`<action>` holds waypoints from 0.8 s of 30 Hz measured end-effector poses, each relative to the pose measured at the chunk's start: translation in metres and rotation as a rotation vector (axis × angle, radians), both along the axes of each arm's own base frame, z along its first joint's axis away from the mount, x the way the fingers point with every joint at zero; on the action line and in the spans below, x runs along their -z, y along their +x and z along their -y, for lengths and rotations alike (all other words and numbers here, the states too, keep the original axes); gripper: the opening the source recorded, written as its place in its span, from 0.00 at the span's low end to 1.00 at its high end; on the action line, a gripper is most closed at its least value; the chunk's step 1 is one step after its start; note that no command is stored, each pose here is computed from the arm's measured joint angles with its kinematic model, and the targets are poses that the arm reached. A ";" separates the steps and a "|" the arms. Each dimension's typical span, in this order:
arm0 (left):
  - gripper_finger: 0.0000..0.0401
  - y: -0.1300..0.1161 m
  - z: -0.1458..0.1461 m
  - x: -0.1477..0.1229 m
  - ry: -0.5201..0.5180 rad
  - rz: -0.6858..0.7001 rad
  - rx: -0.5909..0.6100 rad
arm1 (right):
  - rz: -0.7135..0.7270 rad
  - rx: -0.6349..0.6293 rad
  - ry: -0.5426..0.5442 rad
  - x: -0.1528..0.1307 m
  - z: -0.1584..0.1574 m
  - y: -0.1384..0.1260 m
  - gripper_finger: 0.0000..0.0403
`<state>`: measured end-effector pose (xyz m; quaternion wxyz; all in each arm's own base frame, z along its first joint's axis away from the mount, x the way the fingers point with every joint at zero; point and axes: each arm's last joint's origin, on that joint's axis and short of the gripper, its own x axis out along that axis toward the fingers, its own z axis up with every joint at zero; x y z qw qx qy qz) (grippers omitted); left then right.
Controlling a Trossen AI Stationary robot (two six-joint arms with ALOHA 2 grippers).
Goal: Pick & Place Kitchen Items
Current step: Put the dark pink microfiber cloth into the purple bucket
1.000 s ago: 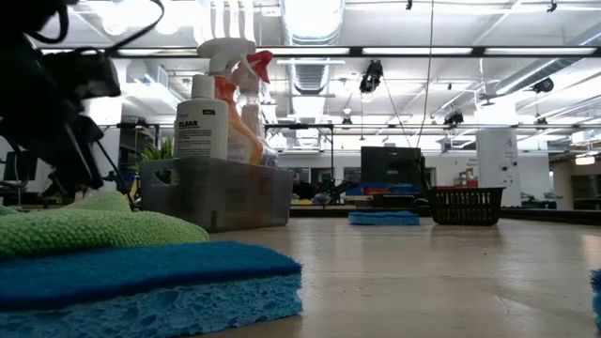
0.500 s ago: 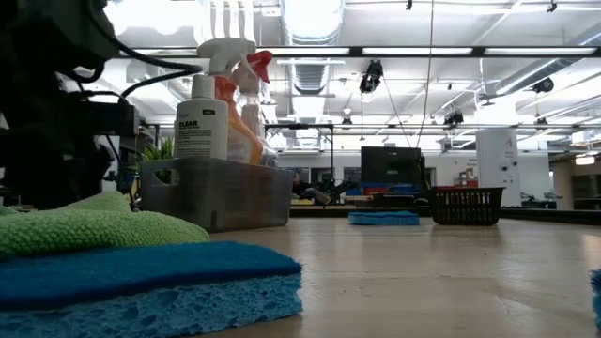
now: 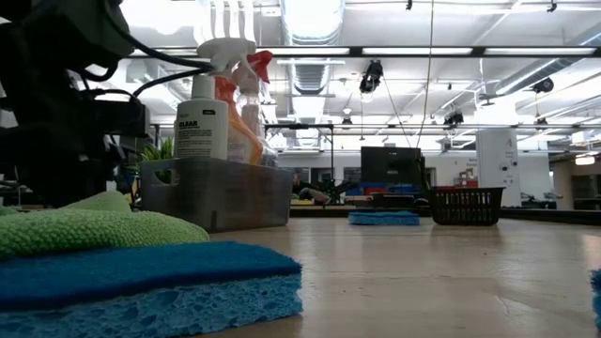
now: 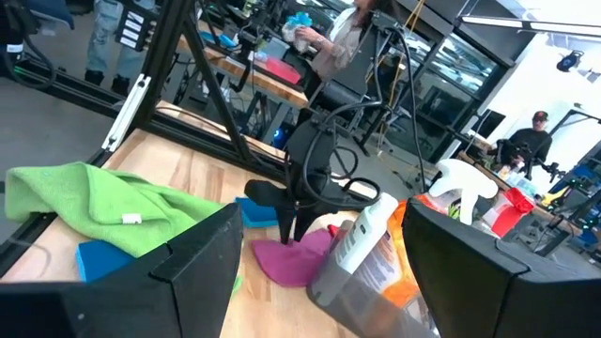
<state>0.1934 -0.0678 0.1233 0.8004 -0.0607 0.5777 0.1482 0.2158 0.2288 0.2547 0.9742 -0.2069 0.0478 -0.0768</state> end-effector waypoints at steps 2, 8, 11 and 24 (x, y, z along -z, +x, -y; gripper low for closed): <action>0.12 0.001 0.000 -0.001 0.004 -0.008 0.018 | 0.000 0.000 0.000 0.000 0.000 0.000 0.71; 0.01 0.003 0.002 -0.010 0.005 -0.057 0.029 | 0.000 0.000 0.000 0.000 0.000 0.000 0.71; 0.01 0.005 0.006 -0.019 0.009 -0.078 0.028 | 0.000 0.000 0.000 0.000 0.000 0.000 0.71; 0.00 0.006 0.017 -0.069 0.043 -0.263 0.087 | -0.002 0.000 0.000 0.000 0.000 0.000 0.71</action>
